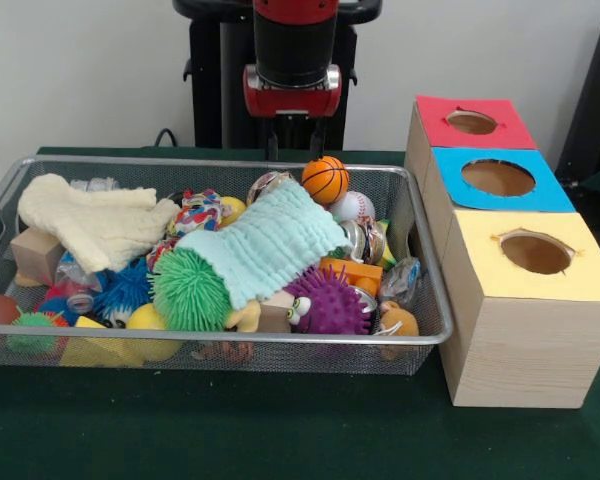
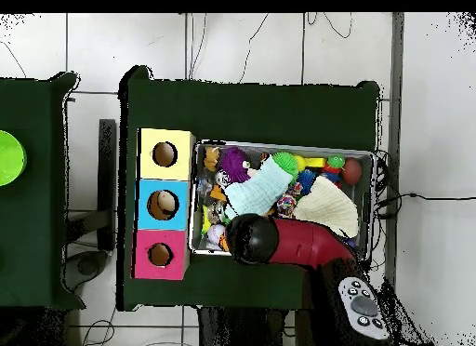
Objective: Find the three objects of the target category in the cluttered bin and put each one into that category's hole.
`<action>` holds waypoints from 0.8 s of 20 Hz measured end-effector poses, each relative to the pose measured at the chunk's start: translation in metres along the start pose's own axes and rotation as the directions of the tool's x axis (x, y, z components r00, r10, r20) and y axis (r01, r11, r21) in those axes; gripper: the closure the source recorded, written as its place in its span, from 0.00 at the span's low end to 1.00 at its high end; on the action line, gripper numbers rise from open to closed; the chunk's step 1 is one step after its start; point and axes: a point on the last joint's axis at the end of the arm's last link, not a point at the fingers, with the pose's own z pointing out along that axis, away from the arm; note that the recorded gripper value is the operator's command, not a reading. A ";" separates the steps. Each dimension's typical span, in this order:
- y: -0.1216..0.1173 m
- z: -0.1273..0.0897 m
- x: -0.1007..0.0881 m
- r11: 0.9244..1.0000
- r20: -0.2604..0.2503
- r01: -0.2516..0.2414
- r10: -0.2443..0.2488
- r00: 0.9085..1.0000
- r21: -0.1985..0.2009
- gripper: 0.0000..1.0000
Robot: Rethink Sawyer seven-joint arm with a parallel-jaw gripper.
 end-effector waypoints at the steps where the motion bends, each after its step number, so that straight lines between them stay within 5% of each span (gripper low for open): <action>1: 0.001 0.002 -0.003 1.000 0.002 0.003 -0.003 1.000 0.001 0.00; 16: 0.043 0.029 -0.056 0.995 0.040 0.094 -0.095 0.995 0.023 0.00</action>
